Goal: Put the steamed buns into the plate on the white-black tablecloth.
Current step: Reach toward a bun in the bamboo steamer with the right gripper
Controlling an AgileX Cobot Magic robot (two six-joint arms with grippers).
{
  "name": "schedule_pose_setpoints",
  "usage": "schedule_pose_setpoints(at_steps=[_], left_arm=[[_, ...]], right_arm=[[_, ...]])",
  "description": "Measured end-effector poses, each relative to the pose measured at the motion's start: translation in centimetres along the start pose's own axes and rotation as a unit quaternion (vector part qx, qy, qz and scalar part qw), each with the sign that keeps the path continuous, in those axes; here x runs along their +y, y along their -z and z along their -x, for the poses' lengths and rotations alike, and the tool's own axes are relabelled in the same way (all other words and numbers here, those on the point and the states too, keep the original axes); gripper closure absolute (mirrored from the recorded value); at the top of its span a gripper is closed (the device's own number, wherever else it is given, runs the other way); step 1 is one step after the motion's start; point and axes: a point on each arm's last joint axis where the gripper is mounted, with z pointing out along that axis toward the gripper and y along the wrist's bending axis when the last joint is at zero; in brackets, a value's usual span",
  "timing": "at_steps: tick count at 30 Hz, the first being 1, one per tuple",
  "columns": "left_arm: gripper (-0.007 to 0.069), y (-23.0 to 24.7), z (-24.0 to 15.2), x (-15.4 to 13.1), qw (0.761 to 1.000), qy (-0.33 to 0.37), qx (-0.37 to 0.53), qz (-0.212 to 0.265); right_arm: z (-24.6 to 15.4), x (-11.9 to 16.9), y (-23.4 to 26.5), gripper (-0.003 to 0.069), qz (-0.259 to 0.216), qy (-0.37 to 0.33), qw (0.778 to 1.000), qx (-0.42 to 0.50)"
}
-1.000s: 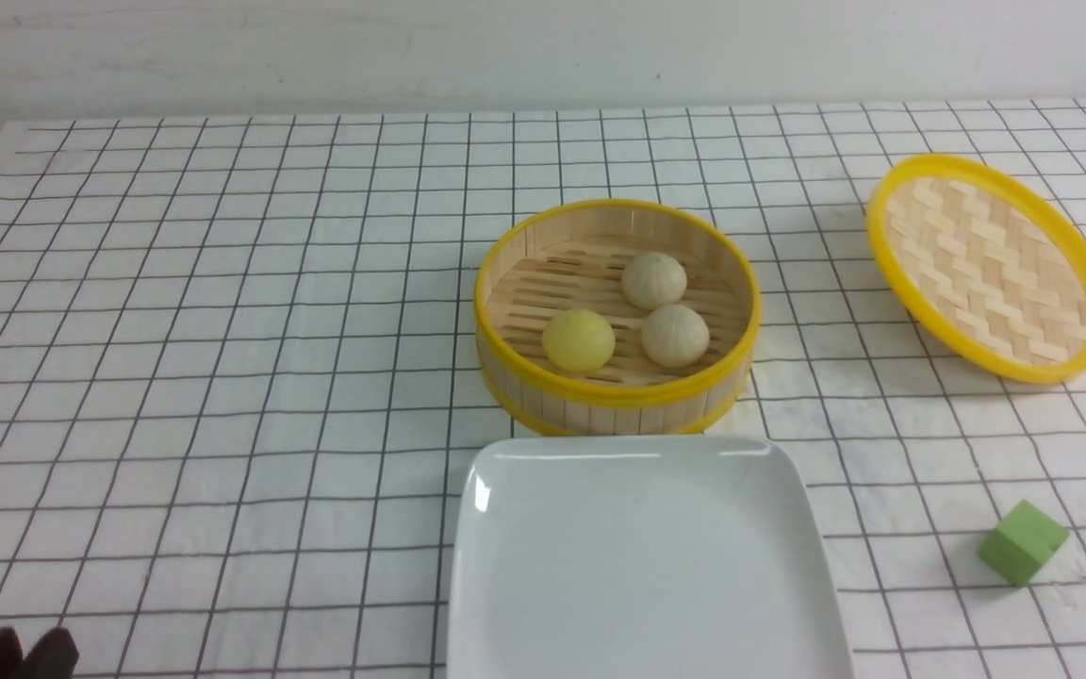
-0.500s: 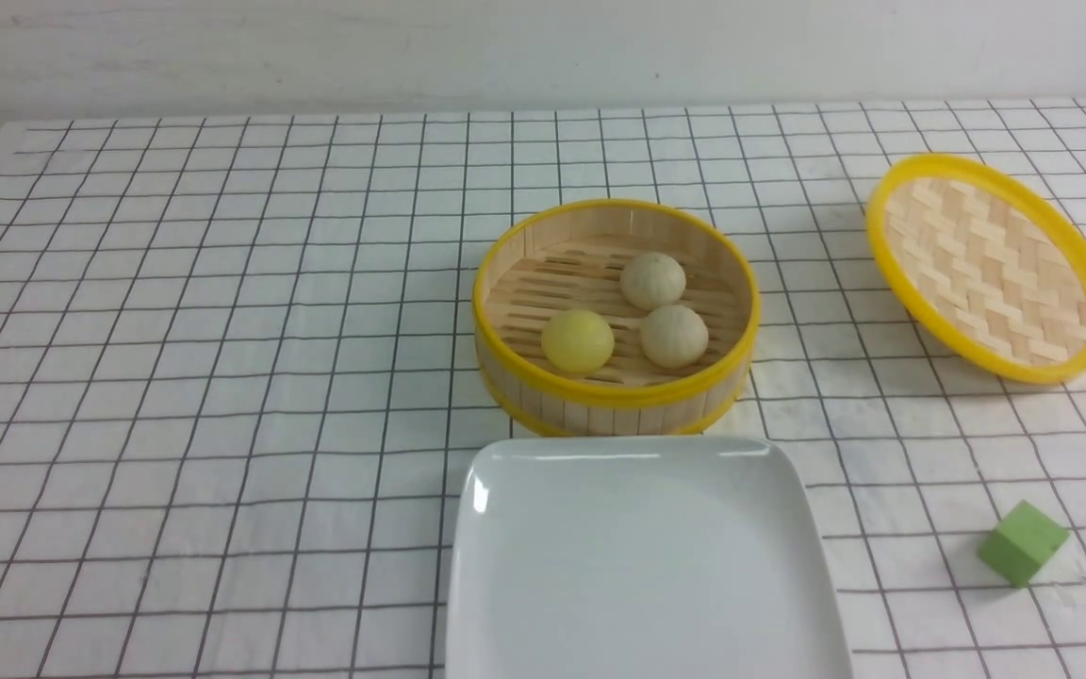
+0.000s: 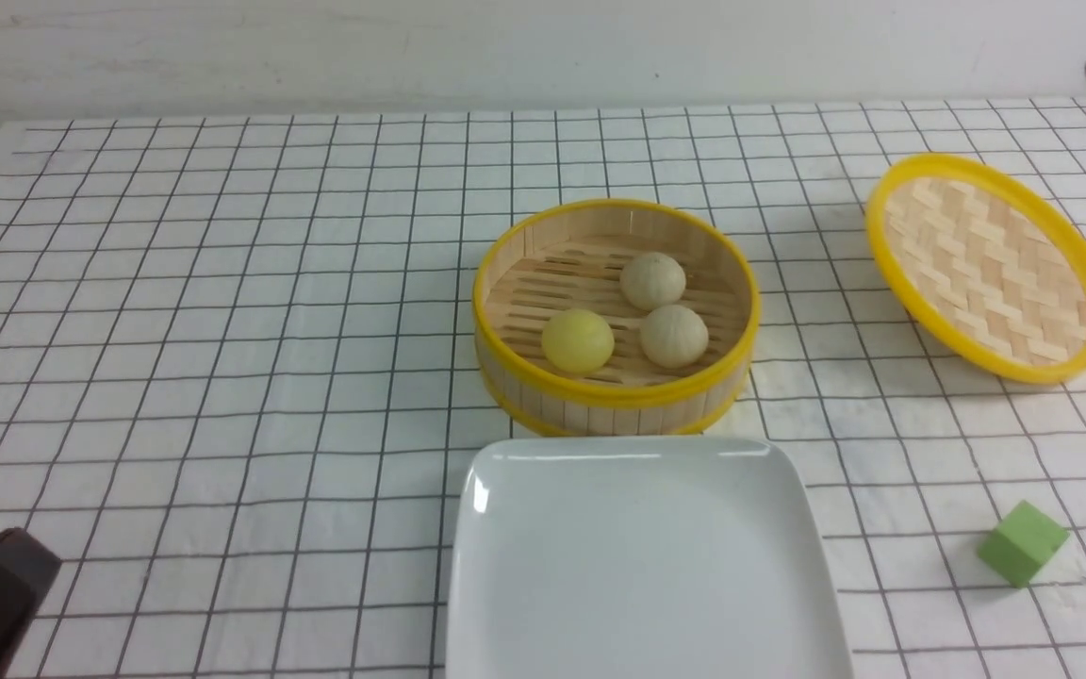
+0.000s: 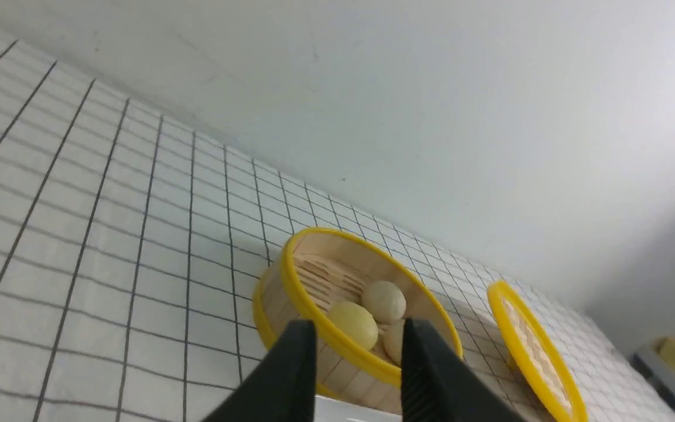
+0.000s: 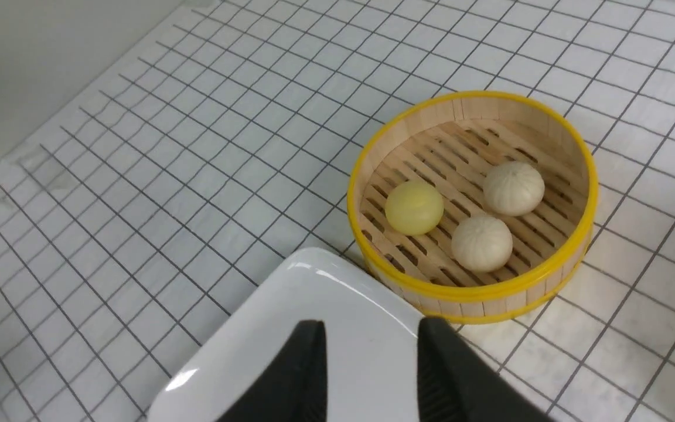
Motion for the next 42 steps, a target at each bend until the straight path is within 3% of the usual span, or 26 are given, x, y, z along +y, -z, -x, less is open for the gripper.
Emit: schedule_pose_setpoints(at_steps=[5,10,19,23,29,37,42], left_arm=[[0.0384,-0.4,2.8,-1.9,0.991,-0.098,0.088,0.014],[0.0384,-2.0,4.7,-2.6,0.982,-0.137,0.125,0.02],[0.0384,-9.2,8.2,-2.9,0.944,-0.257,0.208,0.01],[0.0384,-11.8,9.2,-3.2,0.941,-0.262,0.212,-0.009],[0.0384,-16.4,9.2,-2.9,0.941,-0.239,0.237,-0.045],[0.0384,-18.5,8.0,-2.6,0.934,-0.231,0.257,-0.087],[0.0384,-18.6,8.0,-2.7,0.936,-0.227,0.253,-0.095]], right_arm=[[1.0,-2.1,-1.5,0.0419,0.003,0.025,1.0,0.011],[1.3,-3.3,-2.5,0.0419,0.006,0.023,1.0,0.018],[2.9,-4.0,-7.5,0.0419,0.046,0.056,0.996,0.06],[3.5,-3.9,-10.4,0.0419,0.06,0.082,0.991,0.086],[2.2,-7.0,-18.5,0.0419,0.042,0.094,0.984,0.143],[-1.0,-11.7,-25.9,0.0419,0.036,0.064,0.98,0.184],[-2.7,-12.2,-29.3,0.0413,0.05,0.063,0.974,0.21]])
